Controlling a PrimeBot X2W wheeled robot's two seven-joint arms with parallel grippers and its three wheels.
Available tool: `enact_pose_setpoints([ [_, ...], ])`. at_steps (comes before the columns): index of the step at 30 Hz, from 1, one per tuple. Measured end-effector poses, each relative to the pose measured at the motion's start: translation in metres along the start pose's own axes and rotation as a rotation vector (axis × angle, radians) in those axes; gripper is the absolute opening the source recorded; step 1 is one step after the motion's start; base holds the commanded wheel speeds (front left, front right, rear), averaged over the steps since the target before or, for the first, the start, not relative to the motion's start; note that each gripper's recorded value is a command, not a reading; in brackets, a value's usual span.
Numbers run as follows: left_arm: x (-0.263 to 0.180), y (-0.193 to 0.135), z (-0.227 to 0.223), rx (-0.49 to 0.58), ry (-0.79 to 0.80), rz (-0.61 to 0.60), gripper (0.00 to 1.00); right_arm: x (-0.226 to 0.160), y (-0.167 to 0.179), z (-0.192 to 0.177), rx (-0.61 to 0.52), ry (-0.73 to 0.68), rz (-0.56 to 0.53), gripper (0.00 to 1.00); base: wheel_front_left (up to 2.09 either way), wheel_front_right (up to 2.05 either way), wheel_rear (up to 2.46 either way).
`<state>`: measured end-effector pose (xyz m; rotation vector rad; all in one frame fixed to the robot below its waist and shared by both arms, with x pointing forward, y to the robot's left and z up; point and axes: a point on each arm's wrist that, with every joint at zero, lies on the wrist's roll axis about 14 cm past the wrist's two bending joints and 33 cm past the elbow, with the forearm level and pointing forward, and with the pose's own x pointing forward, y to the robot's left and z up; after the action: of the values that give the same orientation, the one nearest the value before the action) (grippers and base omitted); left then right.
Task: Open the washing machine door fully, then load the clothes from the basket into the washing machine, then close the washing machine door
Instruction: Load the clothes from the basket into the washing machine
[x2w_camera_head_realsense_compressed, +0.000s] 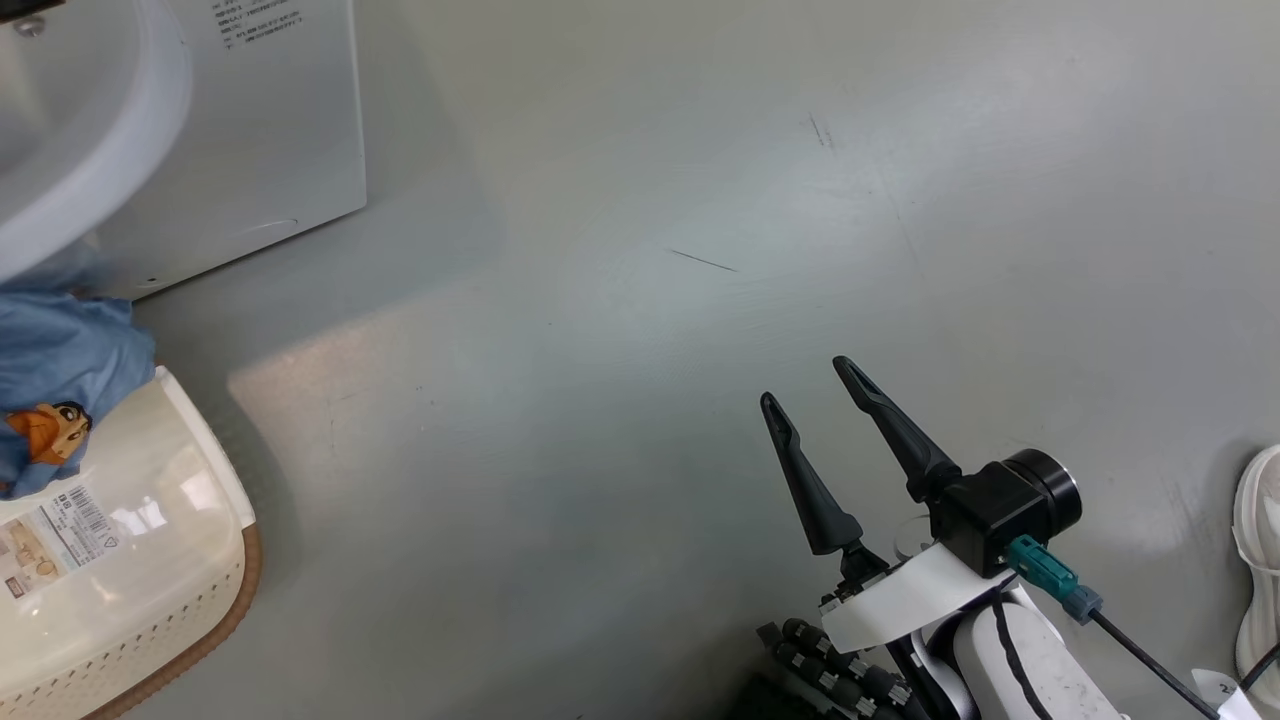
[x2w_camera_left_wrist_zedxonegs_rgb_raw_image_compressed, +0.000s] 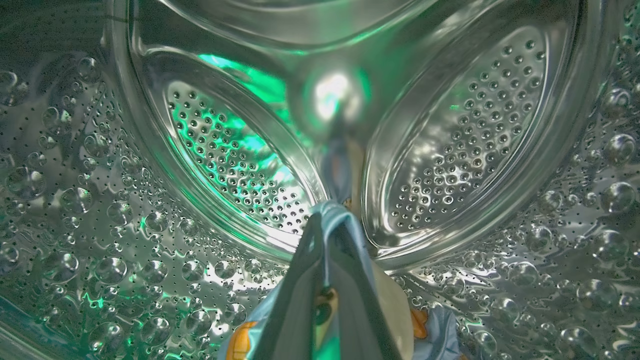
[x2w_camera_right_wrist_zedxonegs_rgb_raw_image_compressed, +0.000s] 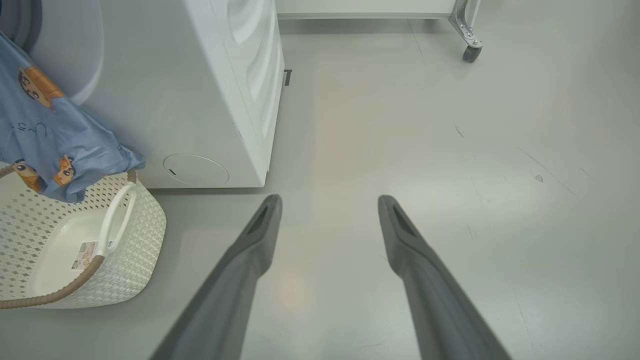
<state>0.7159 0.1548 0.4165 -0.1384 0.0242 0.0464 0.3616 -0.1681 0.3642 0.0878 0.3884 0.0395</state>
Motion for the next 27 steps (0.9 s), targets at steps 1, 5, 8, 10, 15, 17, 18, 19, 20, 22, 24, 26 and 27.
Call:
enact_pose_setpoints([
  [1, 0.002, -0.001, 0.003, -0.005, -0.011, 0.001, 0.0, 0.0, 0.0, 0.0, 0.0, 0.001, -0.001, 1.0, 0.0, 0.0, 0.0],
  [5, 0.013, 0.001, 0.018, -0.005, -0.053, 0.011, 0.0, 0.0, 0.0, -0.001, 0.0, 0.005, -0.002, 1.0, 0.0, 0.0, 0.0],
  [8, 0.012, 0.001, -0.005, 0.079, 0.036, -0.003, 0.0, 0.0, 0.0, -0.002, 0.001, 0.006, -0.002, 1.0, 0.0, 0.0, 0.0],
  [10, 0.008, -0.003, -0.022, 0.115, 0.094, -0.019, 0.02, 0.0, 0.001, -0.002, 0.009, 0.006, 0.0, 1.0, 0.0, 0.0, 0.0],
  [15, -0.002, -0.004, -0.043, 0.178, 0.183, -0.036, 0.29, -0.002, 0.001, 0.002, 0.018, -0.008, -0.002, 1.0, 0.0, 0.0, 0.0],
  [17, -0.004, -0.005, -0.044, 0.193, 0.205, -0.038, 0.47, -0.003, 0.0, 0.004, 0.018, -0.014, -0.003, 1.0, 0.0, 0.0, 0.0],
  [18, -0.005, -0.004, -0.044, 0.202, 0.21, -0.039, 0.62, -0.003, 0.0, 0.005, 0.018, -0.017, -0.002, 1.0, 0.0, 0.0, 0.0],
  [19, -0.006, -0.004, -0.044, 0.21, 0.215, -0.04, 0.78, -0.003, 0.001, 0.006, 0.019, -0.02, -0.001, 1.0, 0.0, 0.0, 0.0],
  [20, -0.008, -0.004, -0.045, 0.223, 0.225, -0.044, 0.9, -0.004, 0.001, 0.007, 0.019, -0.024, 0.001, 1.0, 0.0, 0.0, 0.0],
  [22, -0.011, -0.003, -0.047, 0.233, 0.251, -0.041, 1.0, -0.004, 0.002, 0.01, 0.018, -0.033, 0.003, 1.0, 0.0, 0.0, 0.0],
  [24, -0.013, -0.001, -0.049, 0.239, 0.272, -0.035, 1.0, -0.005, 0.001, 0.012, 0.018, -0.041, 0.001, 1.0, 0.0, 0.0, 0.0],
  [26, -0.016, 0.001, -0.049, 0.251, 0.29, -0.032, 1.0, -0.006, 0.0, 0.015, 0.017, -0.051, -0.002, 1.0, 0.0, 0.0, 0.0],
  [27, -0.017, 0.001, -0.048, 0.257, 0.295, -0.033, 1.0, -0.006, -0.002, 0.017, 0.016, -0.057, -0.006, 1.0, 0.0, 0.0, 0.0],
])
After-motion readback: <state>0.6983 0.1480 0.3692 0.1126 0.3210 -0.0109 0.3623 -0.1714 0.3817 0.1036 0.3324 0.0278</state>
